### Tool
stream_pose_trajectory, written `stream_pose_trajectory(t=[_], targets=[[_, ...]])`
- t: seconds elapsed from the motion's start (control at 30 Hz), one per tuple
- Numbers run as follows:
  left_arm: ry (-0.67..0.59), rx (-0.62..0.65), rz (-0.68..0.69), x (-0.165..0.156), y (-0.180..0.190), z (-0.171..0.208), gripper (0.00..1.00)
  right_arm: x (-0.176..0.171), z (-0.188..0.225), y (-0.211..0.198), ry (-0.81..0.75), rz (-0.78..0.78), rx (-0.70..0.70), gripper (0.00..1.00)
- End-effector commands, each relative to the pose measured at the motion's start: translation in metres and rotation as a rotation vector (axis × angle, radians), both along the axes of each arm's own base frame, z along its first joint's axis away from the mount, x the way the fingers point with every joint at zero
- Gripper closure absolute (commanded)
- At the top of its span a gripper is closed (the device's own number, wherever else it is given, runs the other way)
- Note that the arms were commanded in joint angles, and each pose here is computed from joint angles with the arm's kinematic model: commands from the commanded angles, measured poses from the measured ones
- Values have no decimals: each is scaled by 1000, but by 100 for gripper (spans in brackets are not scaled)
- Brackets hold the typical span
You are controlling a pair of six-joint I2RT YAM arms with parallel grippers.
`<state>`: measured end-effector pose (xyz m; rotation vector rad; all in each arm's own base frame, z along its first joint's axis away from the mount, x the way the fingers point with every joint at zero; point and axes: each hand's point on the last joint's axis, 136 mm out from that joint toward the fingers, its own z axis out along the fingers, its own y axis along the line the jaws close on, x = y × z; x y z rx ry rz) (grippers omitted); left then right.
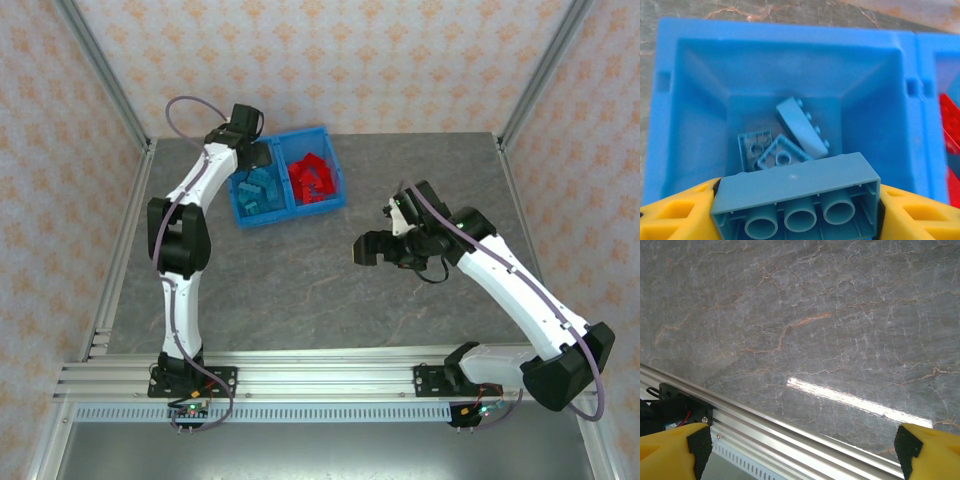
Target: Sort the legos into containers by color
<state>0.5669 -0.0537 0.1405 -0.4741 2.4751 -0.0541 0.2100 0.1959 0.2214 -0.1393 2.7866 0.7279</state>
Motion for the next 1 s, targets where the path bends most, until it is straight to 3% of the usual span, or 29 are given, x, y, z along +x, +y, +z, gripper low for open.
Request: stream_pose_trajectory(t=[0.0, 0.27, 0.53, 0.67, 0.77, 0.87, 0.97], targets=[[-48, -37, 48, 15, 8, 22, 37, 8, 13, 0, -43, -37, 16, 5], [-74, -40, 22, 29, 5, 35, 17, 15, 13, 0, -49, -71, 12, 5], [-187, -52, 19, 6, 8, 95, 14, 27, 21, -10, -126, -133, -15, 5], [-266, -114, -18, -27, -1, 136, 14, 50, 25, -48, -281, -305, -143, 3], [-365, -118, -53, -67, -7, 169, 15, 75, 17, -100, -468, -512, -358, 2], [-444, -51, -120, -111, -14, 186, 14, 94, 11, -145, -643, -702, -570, 0], [-485, 40, -179, -160, -13, 181, 13, 107, -3, -177, -716, -828, -702, 1]])
